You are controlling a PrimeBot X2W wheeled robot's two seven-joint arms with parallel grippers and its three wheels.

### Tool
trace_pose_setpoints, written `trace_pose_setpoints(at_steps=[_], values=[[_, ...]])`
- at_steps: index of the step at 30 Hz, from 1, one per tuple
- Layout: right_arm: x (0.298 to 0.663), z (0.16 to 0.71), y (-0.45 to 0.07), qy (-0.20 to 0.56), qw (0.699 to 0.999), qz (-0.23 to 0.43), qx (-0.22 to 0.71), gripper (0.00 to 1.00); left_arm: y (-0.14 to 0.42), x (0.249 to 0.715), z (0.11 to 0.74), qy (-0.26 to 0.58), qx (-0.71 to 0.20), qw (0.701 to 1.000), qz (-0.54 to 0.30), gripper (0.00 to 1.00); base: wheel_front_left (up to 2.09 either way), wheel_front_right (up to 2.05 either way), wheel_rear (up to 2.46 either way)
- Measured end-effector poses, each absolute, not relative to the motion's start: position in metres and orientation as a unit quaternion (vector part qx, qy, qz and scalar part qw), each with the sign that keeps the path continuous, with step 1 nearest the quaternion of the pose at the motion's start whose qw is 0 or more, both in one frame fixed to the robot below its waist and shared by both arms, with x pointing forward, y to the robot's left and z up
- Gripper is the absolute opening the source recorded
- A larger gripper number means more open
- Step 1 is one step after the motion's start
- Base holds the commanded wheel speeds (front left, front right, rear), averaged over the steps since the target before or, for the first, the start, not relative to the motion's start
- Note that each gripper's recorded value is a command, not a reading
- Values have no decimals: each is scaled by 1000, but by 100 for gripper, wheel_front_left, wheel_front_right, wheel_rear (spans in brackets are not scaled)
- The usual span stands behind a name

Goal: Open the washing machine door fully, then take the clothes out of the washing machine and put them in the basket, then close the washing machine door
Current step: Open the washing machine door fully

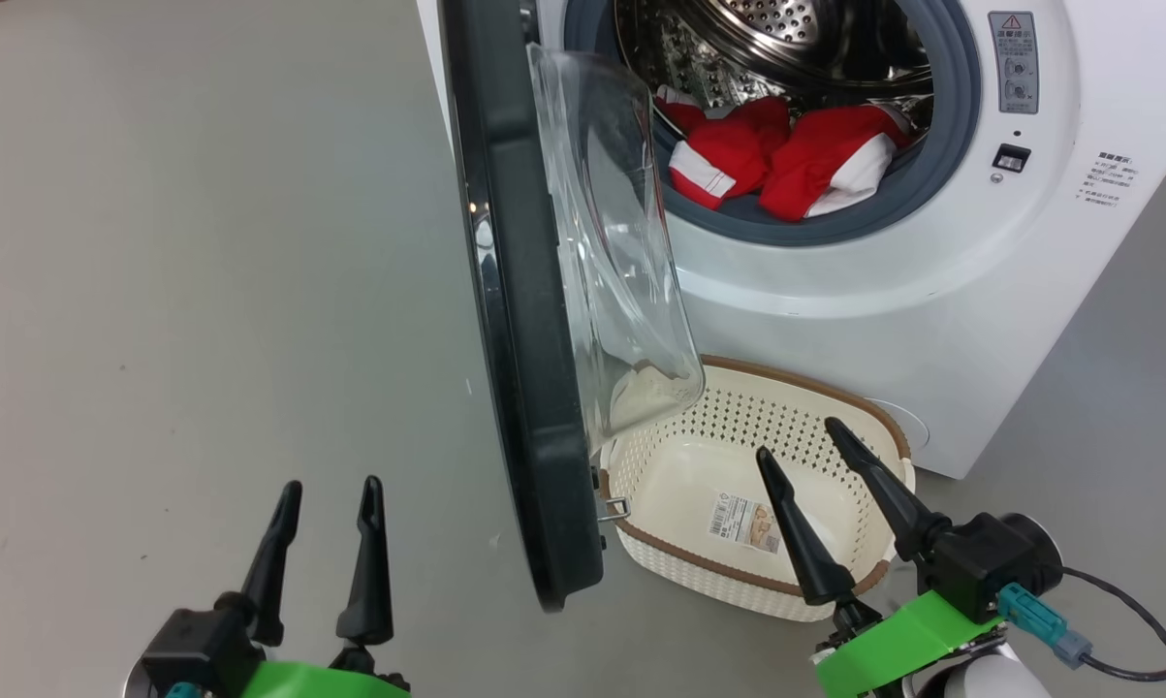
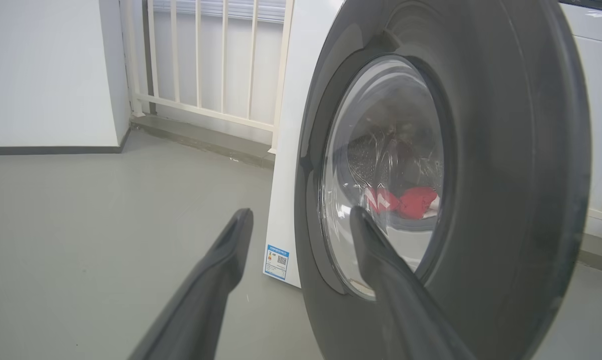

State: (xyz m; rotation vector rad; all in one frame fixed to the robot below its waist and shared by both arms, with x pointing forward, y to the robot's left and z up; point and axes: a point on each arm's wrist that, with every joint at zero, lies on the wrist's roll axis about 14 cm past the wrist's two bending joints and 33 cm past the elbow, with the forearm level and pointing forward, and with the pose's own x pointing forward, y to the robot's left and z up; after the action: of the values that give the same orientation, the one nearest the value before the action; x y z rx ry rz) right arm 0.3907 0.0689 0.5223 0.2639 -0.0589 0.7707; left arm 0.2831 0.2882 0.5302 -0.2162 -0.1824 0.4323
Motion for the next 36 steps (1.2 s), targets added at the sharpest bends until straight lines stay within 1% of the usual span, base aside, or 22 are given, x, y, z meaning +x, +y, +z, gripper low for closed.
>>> trace_pose_setpoints(at_steps=[12,13,14,15,22,29,36], values=[[390,521,63,-25,921,365,135,100,287,283,531,-91,-105,967,212,100,0,0,0],[390,521,63,-25,921,365,136,100,287,283,531,-90,-104,968,212,91,0,0,0],[390,521,63,-25,921,365,136,100,287,283,530,-90,-104,968,211,54,0,0,0],[390,521,62,-24,921,365,138,100,287,284,530,-90,-104,968,210,0,0,0,0],[391,520,62,-18,920,361,153,100,283,288,539,-104,-110,968,198,0,0,0,0],[391,519,60,-16,921,358,154,100,277,298,584,-169,-102,965,175,0,0,0,0],[392,519,55,-16,923,352,156,100,249,303,637,-244,-93,958,121,0,0,0,0]])
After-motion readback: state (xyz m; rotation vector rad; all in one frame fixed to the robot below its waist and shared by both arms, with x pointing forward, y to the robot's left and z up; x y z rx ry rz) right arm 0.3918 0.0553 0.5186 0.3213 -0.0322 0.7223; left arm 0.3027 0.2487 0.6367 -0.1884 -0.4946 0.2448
